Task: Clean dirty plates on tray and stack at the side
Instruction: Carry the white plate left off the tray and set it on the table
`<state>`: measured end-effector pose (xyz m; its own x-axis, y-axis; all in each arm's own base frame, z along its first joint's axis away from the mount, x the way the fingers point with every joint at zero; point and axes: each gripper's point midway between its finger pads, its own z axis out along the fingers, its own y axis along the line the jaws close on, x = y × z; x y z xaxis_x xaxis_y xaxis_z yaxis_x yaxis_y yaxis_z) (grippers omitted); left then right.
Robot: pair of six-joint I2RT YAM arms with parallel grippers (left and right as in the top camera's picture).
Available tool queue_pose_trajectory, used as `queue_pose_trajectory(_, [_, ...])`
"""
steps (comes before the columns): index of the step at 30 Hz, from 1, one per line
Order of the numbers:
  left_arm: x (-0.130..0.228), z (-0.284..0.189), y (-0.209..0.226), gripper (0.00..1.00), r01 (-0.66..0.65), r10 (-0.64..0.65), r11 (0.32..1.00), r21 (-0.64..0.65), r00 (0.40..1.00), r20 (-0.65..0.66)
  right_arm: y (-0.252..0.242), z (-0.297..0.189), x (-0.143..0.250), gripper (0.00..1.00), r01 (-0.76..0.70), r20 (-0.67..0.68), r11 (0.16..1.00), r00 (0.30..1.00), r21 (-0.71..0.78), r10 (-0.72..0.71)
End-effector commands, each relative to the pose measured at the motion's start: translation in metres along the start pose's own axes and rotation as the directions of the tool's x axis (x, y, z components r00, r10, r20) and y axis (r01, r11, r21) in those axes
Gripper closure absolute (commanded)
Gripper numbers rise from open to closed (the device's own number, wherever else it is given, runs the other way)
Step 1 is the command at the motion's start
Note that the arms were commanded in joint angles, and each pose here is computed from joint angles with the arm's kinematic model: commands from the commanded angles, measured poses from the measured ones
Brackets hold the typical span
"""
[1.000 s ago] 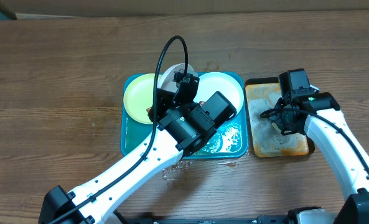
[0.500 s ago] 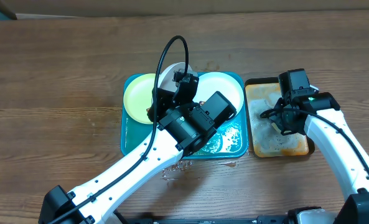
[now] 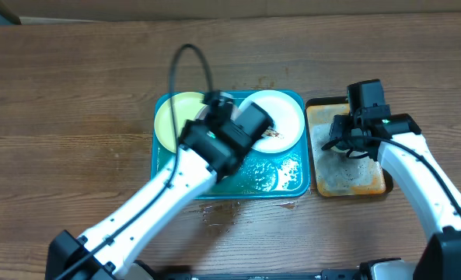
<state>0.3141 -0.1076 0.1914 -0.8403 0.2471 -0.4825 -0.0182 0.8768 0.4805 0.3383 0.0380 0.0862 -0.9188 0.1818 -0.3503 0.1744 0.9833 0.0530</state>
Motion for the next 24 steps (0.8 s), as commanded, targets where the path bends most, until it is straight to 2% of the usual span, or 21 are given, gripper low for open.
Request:
queue_pose_trajectory(1, [0.019,0.017,-0.004,0.96,0.137,-0.116,0.984,0.118,0.979,-0.166,0.005,0.013,0.001,0.96,0.081,-0.038,0.996,0.996,-0.023,-0.082])
queue_pose_trajectory(6, [0.024,0.034,0.019,0.96,0.267,-0.225,0.954,0.135,0.939,-0.261,0.0,0.04,0.015,0.96,0.081,-0.129,0.997,0.988,0.0,-0.08])
queue_pose_trajectory(13, [0.036,0.063,0.062,0.96,0.456,-0.374,0.879,0.136,0.839,-0.394,-0.006,0.074,0.039,0.96,0.088,-0.249,0.996,0.965,0.027,-0.079])
queue_pose_trajectory(16, [0.043,0.078,0.091,0.96,0.514,-0.434,0.852,0.099,0.799,-0.416,-0.007,0.081,0.044,0.79,0.079,-0.272,0.996,0.96,0.036,-0.066])
queue_pose_trajectory(18, [0.047,0.086,0.108,0.96,0.55,-0.477,0.833,0.066,0.772,-0.42,-0.006,0.083,0.045,0.76,0.072,-0.273,0.997,0.96,0.036,-0.059])
queue_pose_trajectory(24, [0.059,0.107,0.155,0.96,0.685,-0.616,0.728,0.018,0.665,-0.423,-0.006,0.083,0.044,0.79,0.071,-0.269,0.997,0.961,0.034,-0.06])
